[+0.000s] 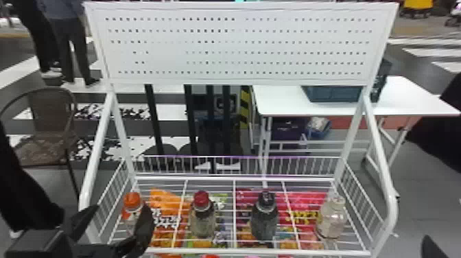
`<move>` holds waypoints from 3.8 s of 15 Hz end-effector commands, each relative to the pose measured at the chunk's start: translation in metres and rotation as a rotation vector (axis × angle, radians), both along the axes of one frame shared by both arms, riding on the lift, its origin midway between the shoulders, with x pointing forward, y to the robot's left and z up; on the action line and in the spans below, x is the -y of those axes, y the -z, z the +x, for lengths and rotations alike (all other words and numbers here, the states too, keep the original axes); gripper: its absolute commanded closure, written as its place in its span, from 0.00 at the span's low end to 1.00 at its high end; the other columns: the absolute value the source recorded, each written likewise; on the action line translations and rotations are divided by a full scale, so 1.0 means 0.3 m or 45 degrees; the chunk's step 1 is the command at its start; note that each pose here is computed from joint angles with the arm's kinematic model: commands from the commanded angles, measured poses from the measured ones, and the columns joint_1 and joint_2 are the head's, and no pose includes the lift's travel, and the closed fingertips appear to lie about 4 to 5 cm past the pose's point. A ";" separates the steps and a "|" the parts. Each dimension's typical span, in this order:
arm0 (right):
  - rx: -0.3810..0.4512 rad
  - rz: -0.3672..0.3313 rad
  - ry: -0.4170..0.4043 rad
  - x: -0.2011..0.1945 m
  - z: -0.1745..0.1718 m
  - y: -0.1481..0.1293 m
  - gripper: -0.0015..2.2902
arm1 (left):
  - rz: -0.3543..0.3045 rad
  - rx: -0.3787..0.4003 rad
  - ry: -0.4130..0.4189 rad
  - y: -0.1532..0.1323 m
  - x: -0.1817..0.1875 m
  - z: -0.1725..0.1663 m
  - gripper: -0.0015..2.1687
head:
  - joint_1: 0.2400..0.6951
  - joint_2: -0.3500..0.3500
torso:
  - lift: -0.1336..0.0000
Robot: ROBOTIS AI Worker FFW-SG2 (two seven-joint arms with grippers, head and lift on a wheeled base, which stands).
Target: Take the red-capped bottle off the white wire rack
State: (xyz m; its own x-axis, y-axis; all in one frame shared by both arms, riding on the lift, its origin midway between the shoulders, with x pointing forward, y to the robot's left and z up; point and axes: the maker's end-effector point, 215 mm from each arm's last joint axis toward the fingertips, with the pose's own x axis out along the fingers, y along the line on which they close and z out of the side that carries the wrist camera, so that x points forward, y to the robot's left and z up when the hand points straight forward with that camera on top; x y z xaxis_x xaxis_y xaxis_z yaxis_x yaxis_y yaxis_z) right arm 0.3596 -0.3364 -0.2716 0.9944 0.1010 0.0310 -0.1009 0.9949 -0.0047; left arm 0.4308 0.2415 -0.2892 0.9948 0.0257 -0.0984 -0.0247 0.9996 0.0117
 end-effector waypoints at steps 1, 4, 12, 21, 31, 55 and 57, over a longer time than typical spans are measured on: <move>0.001 -0.002 -0.002 -0.001 0.001 -0.003 0.06 | -0.004 0.000 0.002 0.000 0.003 0.000 0.04 | 0.57 0.50 | 1.00; 0.001 -0.002 0.001 0.001 0.002 -0.003 0.06 | 0.000 -0.008 0.005 0.003 0.006 0.002 0.04 | 0.57 0.50 | 1.00; -0.006 -0.003 0.015 0.011 0.004 0.008 0.06 | 0.002 -0.037 0.008 0.052 0.023 -0.002 0.04 | 0.57 0.50 | 1.00; -0.010 -0.006 0.024 0.024 0.013 0.023 0.06 | -0.088 -0.026 0.123 0.335 0.420 0.020 0.04 | 0.57 0.50 | 1.00; -0.022 -0.026 0.040 0.059 0.003 0.032 0.06 | -0.036 -0.033 0.129 0.457 0.487 0.239 0.04 | 0.57 0.50 | 1.00; -0.005 -0.028 0.043 0.069 0.006 0.006 0.06 | -0.095 0.029 0.149 0.102 0.399 0.180 0.80 | 0.57 0.50 | 1.00; -0.004 -0.023 0.042 0.063 0.008 0.007 0.06 | -0.079 0.066 0.102 -0.025 0.295 0.136 0.80 | 0.57 0.50 | 1.00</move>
